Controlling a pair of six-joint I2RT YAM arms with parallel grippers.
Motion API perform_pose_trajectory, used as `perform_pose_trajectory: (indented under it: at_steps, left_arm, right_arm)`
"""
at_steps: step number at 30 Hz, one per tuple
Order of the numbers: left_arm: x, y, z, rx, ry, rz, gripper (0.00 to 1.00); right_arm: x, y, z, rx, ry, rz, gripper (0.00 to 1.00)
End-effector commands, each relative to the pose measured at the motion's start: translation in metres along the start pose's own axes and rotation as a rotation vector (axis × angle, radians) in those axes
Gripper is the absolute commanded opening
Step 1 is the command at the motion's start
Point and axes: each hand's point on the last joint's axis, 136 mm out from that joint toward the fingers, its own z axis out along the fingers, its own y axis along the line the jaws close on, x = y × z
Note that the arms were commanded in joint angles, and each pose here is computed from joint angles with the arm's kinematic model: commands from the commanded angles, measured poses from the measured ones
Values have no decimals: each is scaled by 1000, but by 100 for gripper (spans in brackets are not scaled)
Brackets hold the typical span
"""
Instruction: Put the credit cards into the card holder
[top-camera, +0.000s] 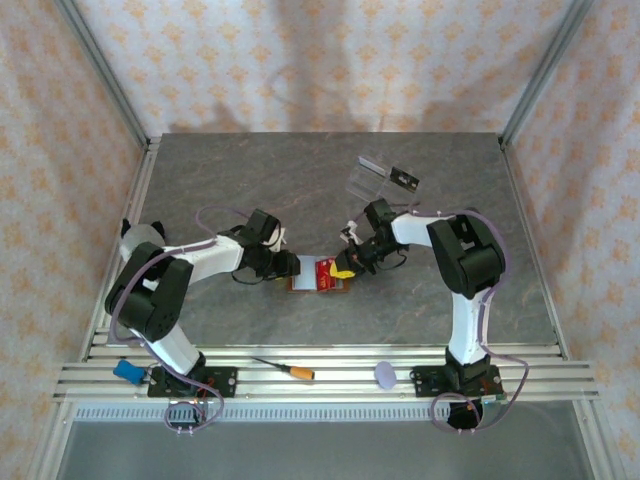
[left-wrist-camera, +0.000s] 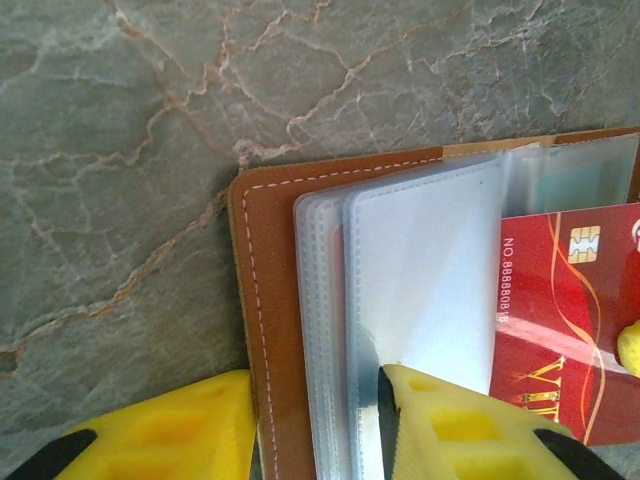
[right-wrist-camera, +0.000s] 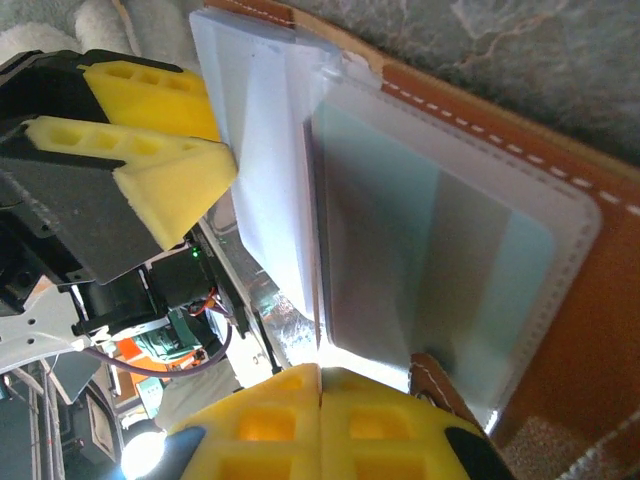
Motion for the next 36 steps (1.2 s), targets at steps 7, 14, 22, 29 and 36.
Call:
perform_pose_trajectory:
  at_steps: [7,14,22,29,36]
  left_arm:
    - [-1,10,1,-58,8,17,35]
    - [1,15,1,-79,17,23,32]
    - [1,17,-1,-96,16,30,32]
    - [3,20,-1,-107,14,28,31]
    - [7,24,-1,-112,10,22,30]
  right_arm:
    - [-5,3,5,-32,39,5,0]
    - [-10,-1,7,-25,42,16,0]
    - [-21,-2,8,-18,31,19,0]
    - [-31,-4,7,-4,7,32,0]
    - [-38,-11,11,-7,-26,73,0]
